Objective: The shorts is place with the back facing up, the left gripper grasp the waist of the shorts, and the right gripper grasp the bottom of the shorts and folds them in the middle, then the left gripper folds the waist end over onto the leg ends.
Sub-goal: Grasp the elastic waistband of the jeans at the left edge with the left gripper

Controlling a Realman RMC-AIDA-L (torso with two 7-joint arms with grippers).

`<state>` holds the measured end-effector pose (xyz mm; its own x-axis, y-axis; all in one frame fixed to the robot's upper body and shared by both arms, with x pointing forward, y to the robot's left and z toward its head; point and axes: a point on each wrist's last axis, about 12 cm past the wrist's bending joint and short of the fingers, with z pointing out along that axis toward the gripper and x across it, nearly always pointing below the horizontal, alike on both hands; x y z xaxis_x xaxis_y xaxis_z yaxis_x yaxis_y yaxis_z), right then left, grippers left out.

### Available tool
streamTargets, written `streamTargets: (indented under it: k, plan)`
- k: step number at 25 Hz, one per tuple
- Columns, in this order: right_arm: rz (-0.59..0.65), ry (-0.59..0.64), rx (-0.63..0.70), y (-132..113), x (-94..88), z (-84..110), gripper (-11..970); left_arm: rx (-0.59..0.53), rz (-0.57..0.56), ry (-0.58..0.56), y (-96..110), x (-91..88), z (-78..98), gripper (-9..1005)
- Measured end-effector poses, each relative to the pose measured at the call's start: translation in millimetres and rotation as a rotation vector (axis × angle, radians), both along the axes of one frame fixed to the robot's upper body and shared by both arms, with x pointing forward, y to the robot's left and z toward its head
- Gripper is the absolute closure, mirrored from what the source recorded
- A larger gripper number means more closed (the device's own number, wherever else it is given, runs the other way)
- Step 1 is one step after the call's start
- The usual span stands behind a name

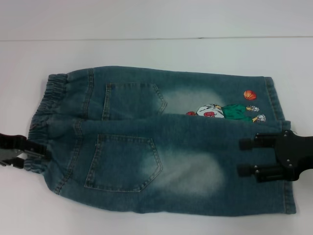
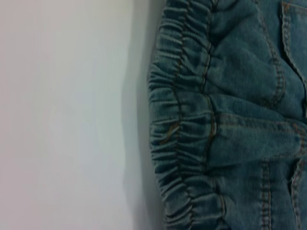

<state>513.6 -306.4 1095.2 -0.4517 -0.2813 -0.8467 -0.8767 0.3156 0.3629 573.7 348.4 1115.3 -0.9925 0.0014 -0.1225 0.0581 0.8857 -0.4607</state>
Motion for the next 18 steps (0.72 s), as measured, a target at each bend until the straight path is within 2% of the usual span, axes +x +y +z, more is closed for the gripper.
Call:
streamTargets:
  k: [18]
  plan:
    - [0.003,-0.003,0.002,0.7,-0.3,-0.3,141,0.036,0.017,-0.01,6.9,0.1,-2.1,131]
